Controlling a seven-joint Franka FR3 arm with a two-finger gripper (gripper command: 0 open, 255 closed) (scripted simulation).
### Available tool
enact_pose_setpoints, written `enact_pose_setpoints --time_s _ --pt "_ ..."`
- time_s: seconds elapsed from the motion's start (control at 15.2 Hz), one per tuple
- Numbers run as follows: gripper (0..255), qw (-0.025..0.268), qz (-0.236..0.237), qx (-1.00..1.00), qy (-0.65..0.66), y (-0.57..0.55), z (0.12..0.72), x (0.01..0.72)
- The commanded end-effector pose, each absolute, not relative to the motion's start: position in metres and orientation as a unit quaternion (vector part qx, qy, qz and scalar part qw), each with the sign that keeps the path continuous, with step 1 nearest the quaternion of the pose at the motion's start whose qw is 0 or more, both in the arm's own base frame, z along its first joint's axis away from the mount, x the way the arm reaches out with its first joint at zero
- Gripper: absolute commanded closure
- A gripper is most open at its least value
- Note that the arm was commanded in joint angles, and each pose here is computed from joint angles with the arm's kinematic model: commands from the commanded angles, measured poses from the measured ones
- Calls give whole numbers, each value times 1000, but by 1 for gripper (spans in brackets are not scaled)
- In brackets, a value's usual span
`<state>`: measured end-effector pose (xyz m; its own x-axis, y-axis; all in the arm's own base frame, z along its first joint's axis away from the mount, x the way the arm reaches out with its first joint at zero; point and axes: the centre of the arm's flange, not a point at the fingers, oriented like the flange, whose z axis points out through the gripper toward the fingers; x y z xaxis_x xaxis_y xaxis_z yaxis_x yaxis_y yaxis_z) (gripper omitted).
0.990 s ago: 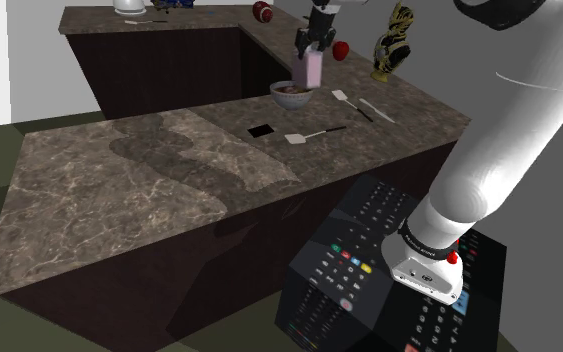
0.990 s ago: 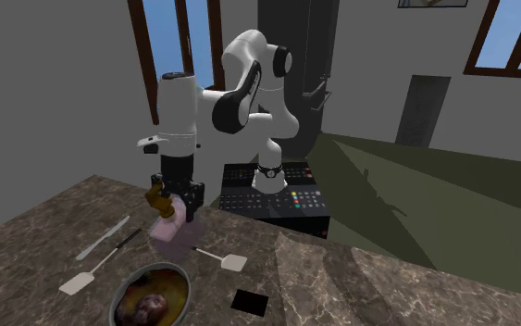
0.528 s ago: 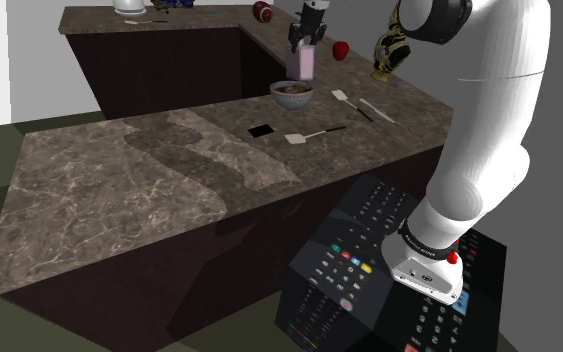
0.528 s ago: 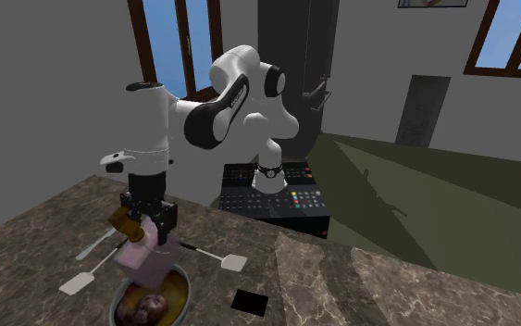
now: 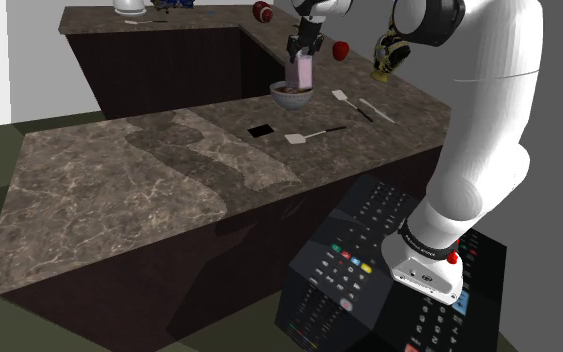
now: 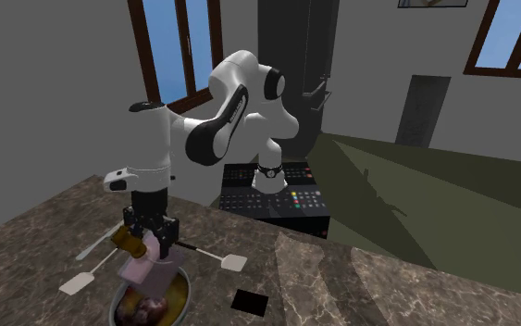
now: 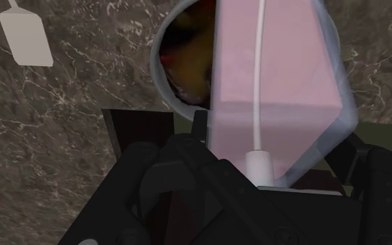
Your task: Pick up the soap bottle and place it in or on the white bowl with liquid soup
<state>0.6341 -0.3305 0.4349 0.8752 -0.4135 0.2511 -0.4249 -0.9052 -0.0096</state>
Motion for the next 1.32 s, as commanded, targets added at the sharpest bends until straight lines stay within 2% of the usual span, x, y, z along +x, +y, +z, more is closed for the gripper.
enact_pose_setpoints --time_s 0.0,0.59,0.66,0.99,1.25 --pt "255 23 125 968 -216 -331 424 633" --pt "255 23 125 968 -216 -331 417 633" --pt "0 23 125 968 -216 -331 415 634" --pt "0 23 125 968 -216 -331 417 633" --pt "0 23 125 968 -216 -326 465 622"
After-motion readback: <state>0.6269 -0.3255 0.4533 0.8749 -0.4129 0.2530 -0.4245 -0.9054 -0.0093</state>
